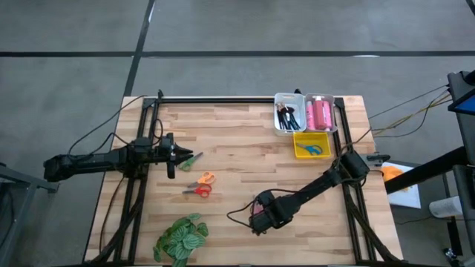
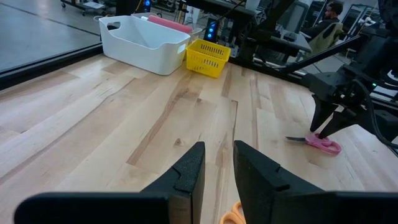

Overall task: Pick & Place Paint Supplies
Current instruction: Put the pink scissors into the yellow bin

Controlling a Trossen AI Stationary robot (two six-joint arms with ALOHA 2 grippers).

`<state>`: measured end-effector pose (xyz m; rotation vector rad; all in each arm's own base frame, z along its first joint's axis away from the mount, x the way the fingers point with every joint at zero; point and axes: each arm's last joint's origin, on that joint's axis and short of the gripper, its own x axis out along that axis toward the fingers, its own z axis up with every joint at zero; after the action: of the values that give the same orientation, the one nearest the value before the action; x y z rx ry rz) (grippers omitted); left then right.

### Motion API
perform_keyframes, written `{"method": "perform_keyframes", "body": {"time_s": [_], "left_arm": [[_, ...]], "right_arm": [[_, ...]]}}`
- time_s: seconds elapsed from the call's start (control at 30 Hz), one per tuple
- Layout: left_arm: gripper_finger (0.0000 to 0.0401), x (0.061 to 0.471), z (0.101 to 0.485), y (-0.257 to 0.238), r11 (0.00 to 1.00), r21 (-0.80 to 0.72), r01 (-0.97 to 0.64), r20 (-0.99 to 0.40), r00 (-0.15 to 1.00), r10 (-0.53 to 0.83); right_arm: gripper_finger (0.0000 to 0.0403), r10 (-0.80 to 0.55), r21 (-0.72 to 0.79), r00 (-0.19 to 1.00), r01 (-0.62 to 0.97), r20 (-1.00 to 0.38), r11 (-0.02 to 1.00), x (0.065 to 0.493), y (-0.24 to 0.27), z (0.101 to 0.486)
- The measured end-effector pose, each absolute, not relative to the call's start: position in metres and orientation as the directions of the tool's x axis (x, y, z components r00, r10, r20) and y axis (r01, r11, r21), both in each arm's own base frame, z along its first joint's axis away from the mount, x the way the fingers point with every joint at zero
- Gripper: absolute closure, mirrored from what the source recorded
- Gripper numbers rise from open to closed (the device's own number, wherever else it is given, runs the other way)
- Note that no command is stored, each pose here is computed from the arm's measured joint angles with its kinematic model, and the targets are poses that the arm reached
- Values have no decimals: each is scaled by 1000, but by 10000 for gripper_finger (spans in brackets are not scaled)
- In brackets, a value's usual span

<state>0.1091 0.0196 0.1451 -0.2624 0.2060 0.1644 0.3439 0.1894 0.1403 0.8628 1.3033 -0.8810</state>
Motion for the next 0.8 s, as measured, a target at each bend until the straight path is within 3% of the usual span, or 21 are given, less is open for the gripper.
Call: {"method": "perform_keyframes", "body": {"time_s": [0.27,0.5,0.8], "left_arm": [[314,109,145,20,953,-240,-187,-222,966,134],[314,109,145,20,953,-240,-187,-222,966,134],[314,109,145,20,953,-240,-187,-223,966,134]], "right_arm": [[301,-38,32,52,909,-998,416,344,189,140],[381,-39,24,45,909,-998,417,343,189,139],[391,-41,27,49,906,-998,422,343,189,139]]}}
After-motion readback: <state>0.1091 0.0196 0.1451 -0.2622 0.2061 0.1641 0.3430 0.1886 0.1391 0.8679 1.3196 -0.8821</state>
